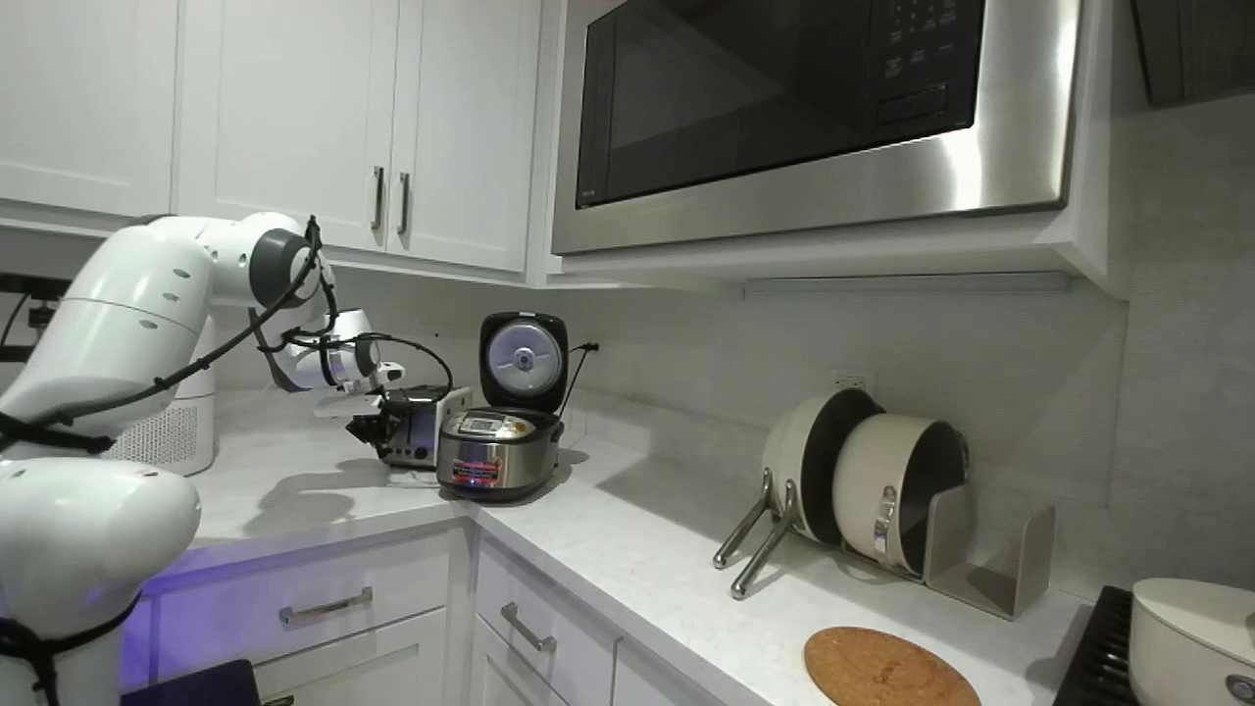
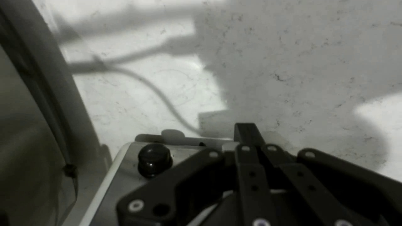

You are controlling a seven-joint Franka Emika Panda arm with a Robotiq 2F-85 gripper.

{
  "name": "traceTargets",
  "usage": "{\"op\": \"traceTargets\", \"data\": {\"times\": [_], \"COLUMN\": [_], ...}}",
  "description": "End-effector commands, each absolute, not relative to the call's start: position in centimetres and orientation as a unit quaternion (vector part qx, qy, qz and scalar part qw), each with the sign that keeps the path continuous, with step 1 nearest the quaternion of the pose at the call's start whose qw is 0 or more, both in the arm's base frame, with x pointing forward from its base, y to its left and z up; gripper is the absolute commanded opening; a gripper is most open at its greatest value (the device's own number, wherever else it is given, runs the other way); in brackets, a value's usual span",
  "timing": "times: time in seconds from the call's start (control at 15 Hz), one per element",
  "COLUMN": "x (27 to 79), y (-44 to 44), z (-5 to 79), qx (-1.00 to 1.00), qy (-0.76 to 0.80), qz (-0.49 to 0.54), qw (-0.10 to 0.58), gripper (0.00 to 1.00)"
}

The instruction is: Push the lever on the toaster upwards

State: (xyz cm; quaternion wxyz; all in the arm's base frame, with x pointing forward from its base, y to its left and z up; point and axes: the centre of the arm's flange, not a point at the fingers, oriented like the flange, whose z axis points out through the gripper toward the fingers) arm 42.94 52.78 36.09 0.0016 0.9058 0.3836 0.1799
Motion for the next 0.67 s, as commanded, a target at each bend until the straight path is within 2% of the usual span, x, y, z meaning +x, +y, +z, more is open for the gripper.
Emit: {"op": "traceTargets", "data": {"times": [0.0,0.6], "x": [42.5,41.2], "y": [51.3,48.6], "z": [39.0,43.5], "qx": [0.908,0.913], "qy": [0.391,0.403], "qz": [0.152,0.066], "qw": [0.009,-0.007], "gripper": [0.00,0.00]}}
